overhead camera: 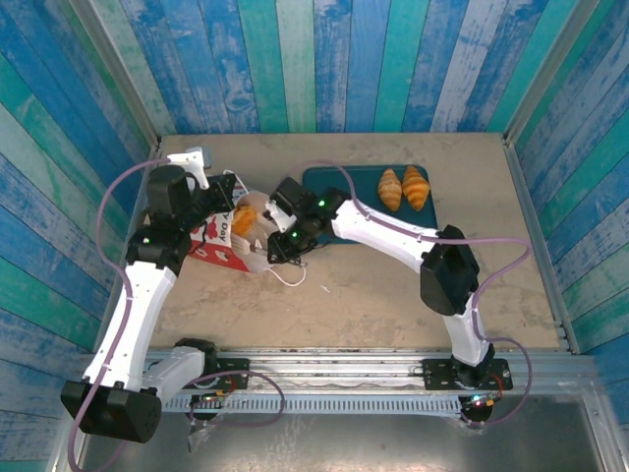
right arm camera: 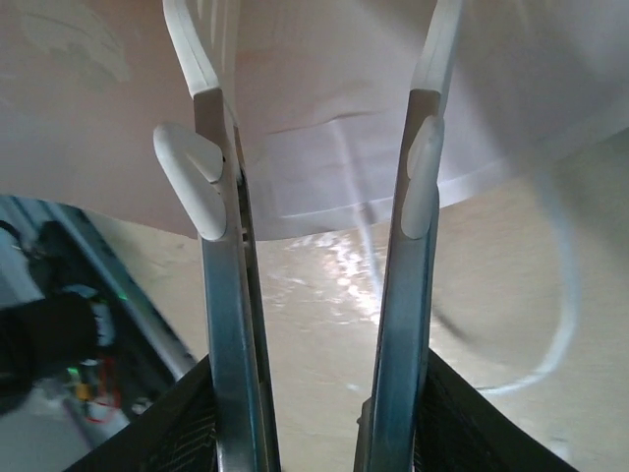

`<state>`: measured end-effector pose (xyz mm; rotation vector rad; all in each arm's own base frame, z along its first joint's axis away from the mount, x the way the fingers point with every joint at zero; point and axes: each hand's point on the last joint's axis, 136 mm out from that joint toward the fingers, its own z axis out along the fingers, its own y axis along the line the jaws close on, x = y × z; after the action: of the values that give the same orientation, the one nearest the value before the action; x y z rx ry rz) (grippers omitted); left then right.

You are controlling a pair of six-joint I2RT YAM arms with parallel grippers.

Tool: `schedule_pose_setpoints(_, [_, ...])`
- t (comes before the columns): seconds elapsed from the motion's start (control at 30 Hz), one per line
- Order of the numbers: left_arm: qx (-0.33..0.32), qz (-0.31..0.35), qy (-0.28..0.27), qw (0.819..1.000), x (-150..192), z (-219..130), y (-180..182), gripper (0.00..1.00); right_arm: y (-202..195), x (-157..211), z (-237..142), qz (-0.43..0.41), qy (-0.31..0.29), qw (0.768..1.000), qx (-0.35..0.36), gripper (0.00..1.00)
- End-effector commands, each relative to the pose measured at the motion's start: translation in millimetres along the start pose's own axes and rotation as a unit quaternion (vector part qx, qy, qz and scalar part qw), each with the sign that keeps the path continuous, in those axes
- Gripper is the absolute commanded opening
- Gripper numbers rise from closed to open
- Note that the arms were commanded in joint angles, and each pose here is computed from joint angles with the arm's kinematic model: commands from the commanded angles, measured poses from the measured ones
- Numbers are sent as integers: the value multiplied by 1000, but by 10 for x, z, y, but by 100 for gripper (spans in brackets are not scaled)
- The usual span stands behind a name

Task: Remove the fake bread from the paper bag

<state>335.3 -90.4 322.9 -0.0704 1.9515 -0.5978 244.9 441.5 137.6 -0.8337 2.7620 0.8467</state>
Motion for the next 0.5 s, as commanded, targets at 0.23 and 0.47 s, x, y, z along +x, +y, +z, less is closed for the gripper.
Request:
schedule_pose_setpoints(0.23, [15,5,-16,1000,-69,-33,-69,0,438,-394,-19,143,-73,975,-150,49])
schedule_pose_setpoints(0.47, [15,7,-15,1000,-68,-38,-70,0,312,-441,63,202,-86,964,-147,49])
